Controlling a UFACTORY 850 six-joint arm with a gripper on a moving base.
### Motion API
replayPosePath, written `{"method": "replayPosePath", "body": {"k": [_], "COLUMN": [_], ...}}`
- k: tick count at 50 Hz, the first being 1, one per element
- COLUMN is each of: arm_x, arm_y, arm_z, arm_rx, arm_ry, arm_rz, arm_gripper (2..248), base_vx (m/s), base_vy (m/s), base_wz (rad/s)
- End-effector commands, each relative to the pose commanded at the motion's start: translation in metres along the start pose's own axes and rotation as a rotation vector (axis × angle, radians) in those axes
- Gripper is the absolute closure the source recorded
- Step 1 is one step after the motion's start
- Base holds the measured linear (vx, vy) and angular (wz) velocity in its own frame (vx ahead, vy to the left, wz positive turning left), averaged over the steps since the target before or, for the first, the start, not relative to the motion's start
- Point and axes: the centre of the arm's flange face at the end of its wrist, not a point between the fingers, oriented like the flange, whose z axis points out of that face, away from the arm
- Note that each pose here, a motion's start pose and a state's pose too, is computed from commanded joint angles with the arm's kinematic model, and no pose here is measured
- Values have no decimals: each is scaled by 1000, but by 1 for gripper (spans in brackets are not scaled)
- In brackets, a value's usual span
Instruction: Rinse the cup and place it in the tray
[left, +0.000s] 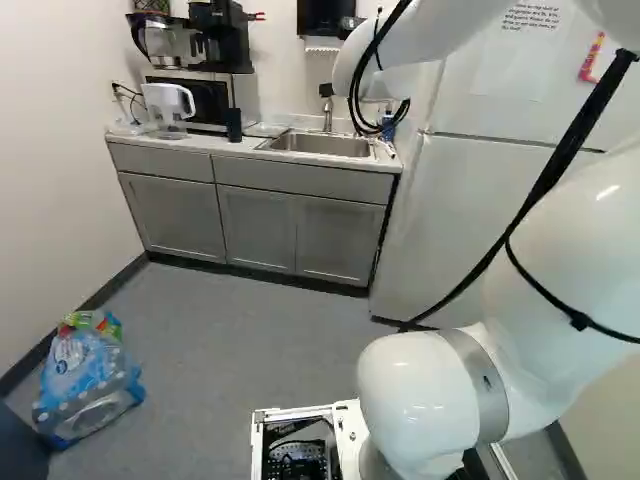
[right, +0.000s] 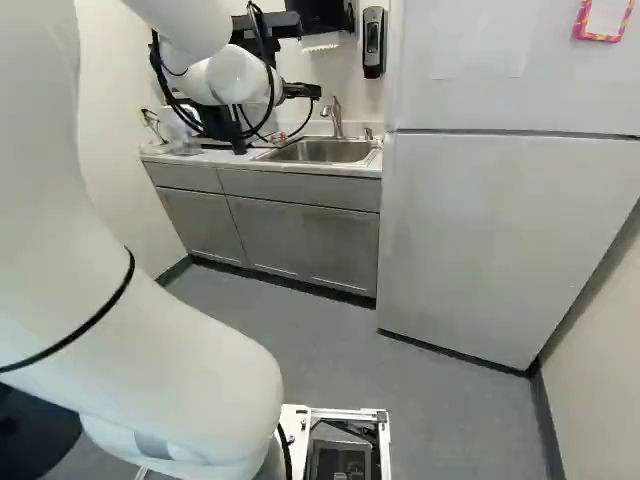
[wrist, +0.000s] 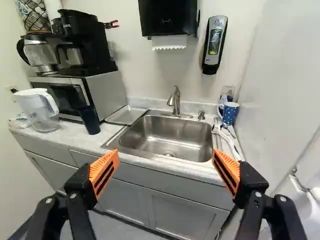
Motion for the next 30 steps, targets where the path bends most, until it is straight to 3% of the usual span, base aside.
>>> {"method": "replayPosePath", "body": {"k": [30], "arm_x": [0], "arm_y": [0], "arm_z": [0], "arm_rx": [0], "arm_ry": [0], "arm_rz": [0], "arm_gripper": [3], "base_vx": [111], "base_vy": [33], "base_wz": [46]}}
